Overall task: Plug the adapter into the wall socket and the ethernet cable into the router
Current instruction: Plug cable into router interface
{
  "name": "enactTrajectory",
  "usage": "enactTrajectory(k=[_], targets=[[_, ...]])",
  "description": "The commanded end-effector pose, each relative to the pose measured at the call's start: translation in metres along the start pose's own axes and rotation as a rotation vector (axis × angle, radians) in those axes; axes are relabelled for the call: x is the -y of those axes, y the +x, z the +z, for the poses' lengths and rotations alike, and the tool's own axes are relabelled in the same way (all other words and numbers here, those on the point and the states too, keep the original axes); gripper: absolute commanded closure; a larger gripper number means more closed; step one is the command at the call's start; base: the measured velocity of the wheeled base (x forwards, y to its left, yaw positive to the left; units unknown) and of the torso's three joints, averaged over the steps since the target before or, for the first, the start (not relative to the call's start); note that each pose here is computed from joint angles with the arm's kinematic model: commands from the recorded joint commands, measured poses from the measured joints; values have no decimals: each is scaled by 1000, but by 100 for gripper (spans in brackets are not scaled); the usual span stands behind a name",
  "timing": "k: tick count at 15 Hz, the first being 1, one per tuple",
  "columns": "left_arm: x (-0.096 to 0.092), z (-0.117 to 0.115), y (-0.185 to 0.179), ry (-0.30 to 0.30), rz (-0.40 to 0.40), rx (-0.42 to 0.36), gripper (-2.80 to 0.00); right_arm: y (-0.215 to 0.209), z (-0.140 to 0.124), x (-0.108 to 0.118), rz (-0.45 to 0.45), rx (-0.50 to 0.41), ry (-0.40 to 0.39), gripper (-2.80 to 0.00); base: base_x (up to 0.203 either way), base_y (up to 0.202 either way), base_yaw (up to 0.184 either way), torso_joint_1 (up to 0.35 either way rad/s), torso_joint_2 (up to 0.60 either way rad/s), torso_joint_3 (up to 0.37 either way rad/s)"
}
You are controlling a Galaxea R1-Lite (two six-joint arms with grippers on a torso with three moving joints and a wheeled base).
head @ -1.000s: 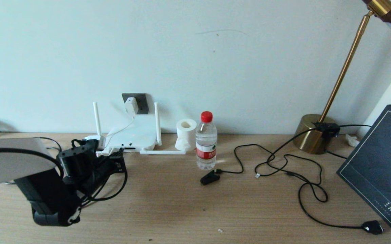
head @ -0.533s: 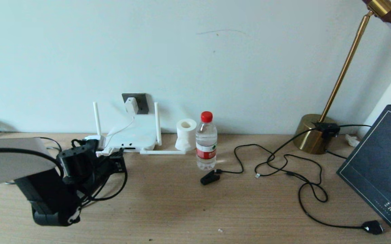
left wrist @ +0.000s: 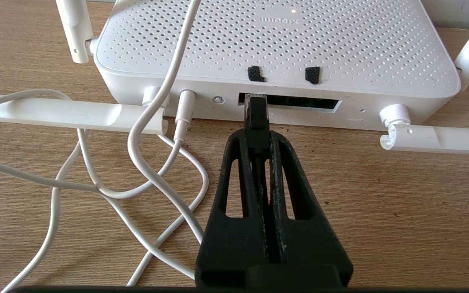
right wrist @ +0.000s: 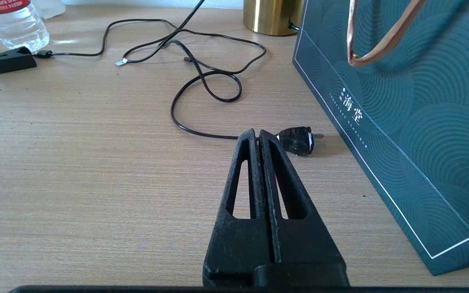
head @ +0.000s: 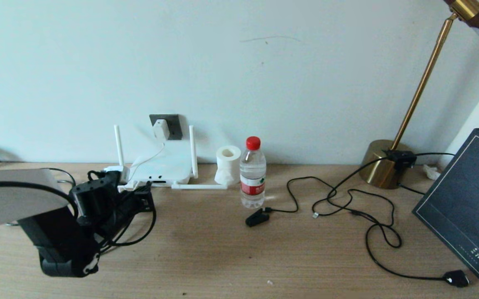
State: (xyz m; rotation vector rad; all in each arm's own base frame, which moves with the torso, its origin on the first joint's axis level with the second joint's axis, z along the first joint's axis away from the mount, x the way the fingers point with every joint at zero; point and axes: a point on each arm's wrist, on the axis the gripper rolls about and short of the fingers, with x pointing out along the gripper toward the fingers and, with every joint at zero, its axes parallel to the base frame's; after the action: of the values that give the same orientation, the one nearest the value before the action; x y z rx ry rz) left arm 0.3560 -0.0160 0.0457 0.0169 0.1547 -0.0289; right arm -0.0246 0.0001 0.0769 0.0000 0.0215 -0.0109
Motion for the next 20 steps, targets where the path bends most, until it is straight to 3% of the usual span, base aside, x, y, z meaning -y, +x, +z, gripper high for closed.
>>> enactTrajectory(k=[1,20], targets=[[0,0,0,0,0,6,0,0,0,0,0,-2,0,0,0,0,0,0,0,0],[0,0,-1,0,0,1,0,0,0,0,0,-2,0,0,0,0,0,0,0,0]])
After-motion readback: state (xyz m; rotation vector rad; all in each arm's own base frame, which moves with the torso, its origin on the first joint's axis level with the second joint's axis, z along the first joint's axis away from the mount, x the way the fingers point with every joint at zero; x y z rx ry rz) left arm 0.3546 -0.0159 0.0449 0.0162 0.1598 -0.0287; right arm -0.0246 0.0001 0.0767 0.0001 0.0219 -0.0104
